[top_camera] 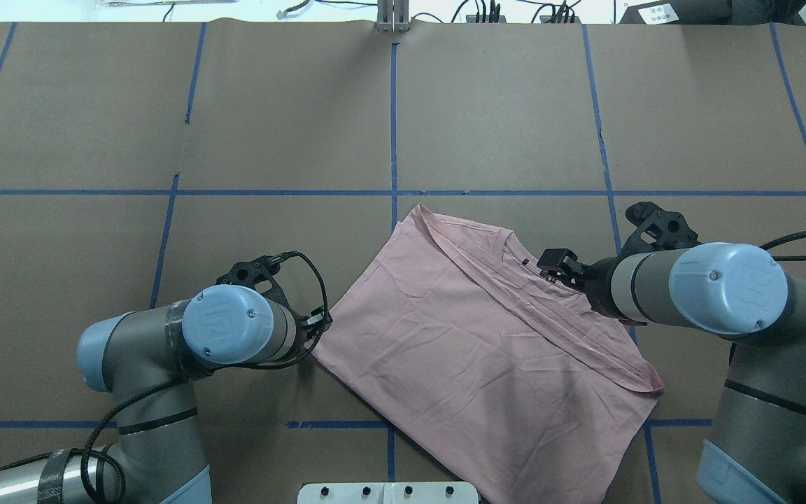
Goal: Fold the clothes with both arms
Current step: 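Pull the shirt edge away from the right gripper with the left gripper to straighten it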
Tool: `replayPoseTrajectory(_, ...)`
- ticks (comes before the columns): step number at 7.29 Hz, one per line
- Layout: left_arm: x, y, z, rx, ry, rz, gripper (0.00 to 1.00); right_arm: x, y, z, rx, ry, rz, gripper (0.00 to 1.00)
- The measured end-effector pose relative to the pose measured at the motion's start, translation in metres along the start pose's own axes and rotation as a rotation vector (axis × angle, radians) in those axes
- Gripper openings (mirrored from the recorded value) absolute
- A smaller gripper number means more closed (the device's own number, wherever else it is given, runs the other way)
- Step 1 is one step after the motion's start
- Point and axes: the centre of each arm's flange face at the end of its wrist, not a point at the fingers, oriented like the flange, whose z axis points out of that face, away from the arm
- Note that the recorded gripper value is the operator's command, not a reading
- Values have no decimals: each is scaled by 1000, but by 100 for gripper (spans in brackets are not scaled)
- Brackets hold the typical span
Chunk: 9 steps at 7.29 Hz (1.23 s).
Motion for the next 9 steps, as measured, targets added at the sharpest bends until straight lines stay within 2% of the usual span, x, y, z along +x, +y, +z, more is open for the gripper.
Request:
replayPoseTrajectory(1, 2, 1, -1, 0, -2, 0, 5, 0, 0, 0, -1, 0, 0, 100)
replayPoseTrajectory(2, 5, 2, -2, -1, 1, 0, 0, 0, 1, 0, -2, 0, -1, 100)
replayPoseTrajectory(6, 12, -2, -17, 5, 16, 9, 0, 1, 0, 2, 0, 3, -1, 100)
replayPoseTrajectory(7, 12, -16, -27, 25, 16, 28, 0, 1, 0, 2, 0, 3, -1, 100)
replayPoseTrajectory(9, 12, -61, -37, 107, 12, 103, 0, 0, 0, 2, 2, 1, 0, 100)
